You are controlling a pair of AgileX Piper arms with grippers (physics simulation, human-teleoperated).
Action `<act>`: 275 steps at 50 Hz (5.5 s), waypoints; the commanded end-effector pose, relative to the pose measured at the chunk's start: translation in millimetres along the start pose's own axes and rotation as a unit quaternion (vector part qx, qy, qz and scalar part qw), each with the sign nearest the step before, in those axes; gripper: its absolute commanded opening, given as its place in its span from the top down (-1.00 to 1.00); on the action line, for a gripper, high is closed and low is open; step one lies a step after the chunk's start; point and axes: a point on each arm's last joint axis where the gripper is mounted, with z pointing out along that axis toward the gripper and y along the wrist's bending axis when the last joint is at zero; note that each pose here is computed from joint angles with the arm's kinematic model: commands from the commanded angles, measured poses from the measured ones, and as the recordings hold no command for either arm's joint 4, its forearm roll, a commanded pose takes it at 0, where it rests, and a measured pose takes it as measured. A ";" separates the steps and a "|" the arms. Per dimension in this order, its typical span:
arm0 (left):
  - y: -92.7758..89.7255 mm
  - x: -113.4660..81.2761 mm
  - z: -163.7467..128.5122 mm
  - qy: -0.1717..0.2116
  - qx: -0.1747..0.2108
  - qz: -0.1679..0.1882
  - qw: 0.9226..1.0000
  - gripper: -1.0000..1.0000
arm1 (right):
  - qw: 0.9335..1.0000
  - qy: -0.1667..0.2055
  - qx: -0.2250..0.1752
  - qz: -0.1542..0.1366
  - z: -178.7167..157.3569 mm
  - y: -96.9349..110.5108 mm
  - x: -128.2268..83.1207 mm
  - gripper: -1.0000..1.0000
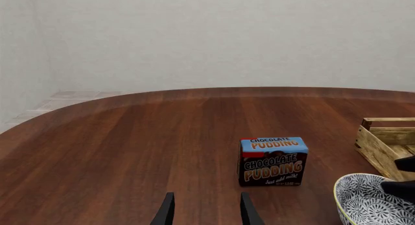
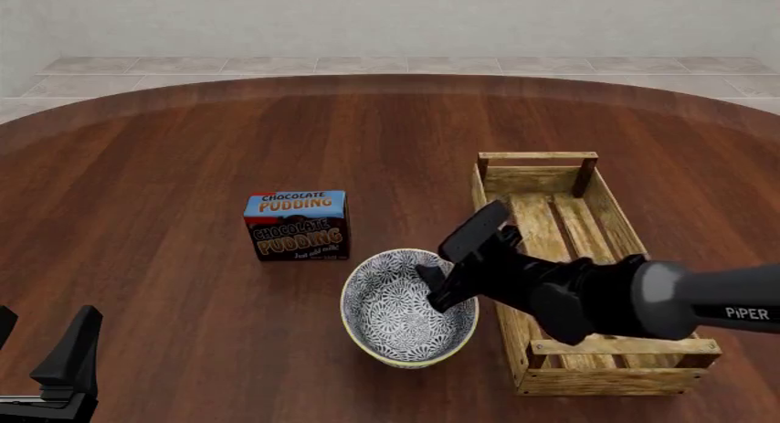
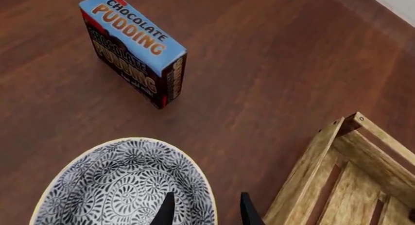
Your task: Pick up the bowl on the left and put it in the tray.
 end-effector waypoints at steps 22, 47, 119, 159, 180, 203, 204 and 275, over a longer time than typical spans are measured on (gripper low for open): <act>0.0 0.0 0.0 0.000 0.000 0.000 1.000 -1.00 | 1.000 0.010 -0.001 0.023 9.8 -0.7 0.3 -1.00; 0.0 0.0 0.0 0.000 0.000 0.000 1.000 -1.00 | 1.000 0.019 -0.007 0.023 19.0 3.5 6.0 -1.00; 0.0 0.0 0.0 0.000 0.000 0.000 1.000 -1.00 | 0.999 0.014 -0.022 0.027 16.6 17.0 8.2 1.00; 0.0 0.0 0.0 0.000 0.000 0.000 1.000 -1.00 | 0.999 -0.003 -0.040 0.024 -5.4 31.0 1.4 1.00; 0.0 0.0 0.0 0.000 0.000 0.000 1.000 -1.00 | 0.999 -0.013 -0.046 0.025 -18.0 34.5 -3.0 1.00; 0.0 0.0 0.0 0.000 0.000 0.000 1.000 -1.00 | 0.998 -0.028 -0.049 0.027 -32.0 35.9 -9.4 1.00; 0.0 0.0 0.0 0.000 0.000 0.000 1.000 -1.00 | 0.998 -0.029 -0.049 0.028 -32.4 35.9 -9.7 1.00; 0.0 0.0 0.0 0.000 0.000 0.000 1.000 -1.00 | 0.994 -0.087 -0.068 0.024 -84.4 42.3 -37.3 1.00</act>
